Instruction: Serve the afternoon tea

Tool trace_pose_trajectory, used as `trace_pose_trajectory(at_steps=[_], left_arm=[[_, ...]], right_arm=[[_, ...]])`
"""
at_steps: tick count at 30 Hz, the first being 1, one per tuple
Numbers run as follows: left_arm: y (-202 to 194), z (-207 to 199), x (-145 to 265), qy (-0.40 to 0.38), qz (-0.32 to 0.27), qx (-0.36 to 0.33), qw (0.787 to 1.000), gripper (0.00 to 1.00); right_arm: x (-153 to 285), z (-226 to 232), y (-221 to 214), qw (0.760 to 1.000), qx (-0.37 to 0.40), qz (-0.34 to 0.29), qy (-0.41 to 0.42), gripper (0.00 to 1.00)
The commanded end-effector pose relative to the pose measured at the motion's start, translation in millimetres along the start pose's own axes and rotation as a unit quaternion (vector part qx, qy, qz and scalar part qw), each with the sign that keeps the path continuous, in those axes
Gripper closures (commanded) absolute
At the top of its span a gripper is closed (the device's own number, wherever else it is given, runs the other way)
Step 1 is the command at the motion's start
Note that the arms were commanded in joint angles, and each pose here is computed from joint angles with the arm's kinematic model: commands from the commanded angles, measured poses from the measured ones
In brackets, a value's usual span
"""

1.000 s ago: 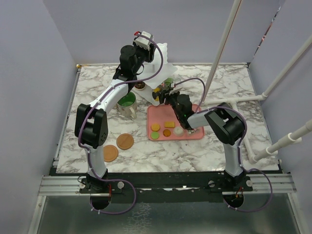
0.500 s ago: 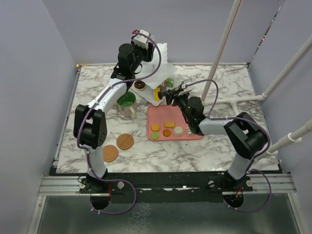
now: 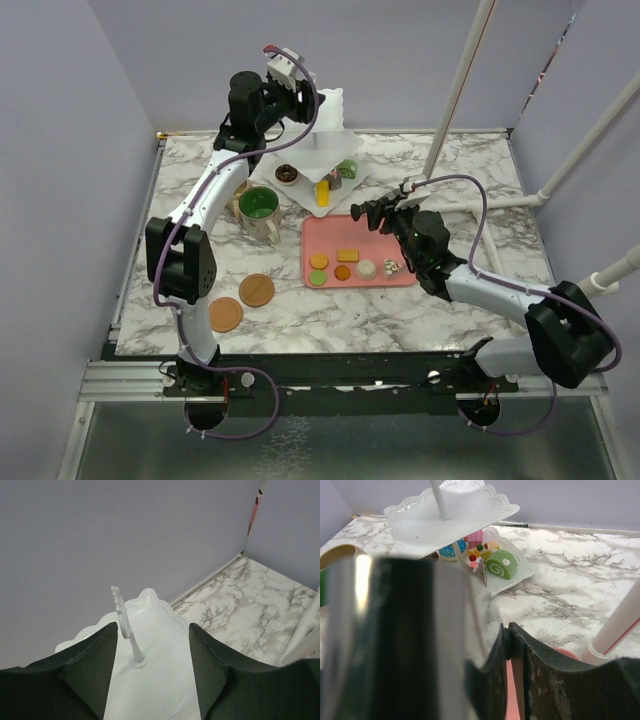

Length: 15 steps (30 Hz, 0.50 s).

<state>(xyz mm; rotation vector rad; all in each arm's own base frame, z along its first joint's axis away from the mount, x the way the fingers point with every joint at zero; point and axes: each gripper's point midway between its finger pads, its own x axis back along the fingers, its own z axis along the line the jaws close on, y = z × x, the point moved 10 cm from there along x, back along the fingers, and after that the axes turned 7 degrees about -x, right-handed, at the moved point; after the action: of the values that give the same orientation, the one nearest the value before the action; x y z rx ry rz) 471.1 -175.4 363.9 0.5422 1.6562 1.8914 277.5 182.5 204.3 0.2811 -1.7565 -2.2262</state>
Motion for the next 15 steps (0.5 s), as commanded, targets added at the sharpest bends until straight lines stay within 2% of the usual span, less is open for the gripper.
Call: trace_pose_trajectory(at_steps=[1,8,15], left_arm=[[-1.4,2.6,-9.0,-0.03,0.006,0.028,0.999,0.41],[-5.5,18.7,-29.2,0.004,-0.013,0.039,0.999,0.49],[-11.1,27.3,-43.1,0.046,-0.02,0.05,0.998,0.78]], right_arm=[[18.4,-5.6,0.4,0.999,-0.005,0.023,-0.026,0.41],[33.5,-9.5,10.2,0.998,-0.007,0.038,-0.045,0.41],[42.5,-11.8,16.9,0.997,-0.008,0.041,-0.058,0.42]])
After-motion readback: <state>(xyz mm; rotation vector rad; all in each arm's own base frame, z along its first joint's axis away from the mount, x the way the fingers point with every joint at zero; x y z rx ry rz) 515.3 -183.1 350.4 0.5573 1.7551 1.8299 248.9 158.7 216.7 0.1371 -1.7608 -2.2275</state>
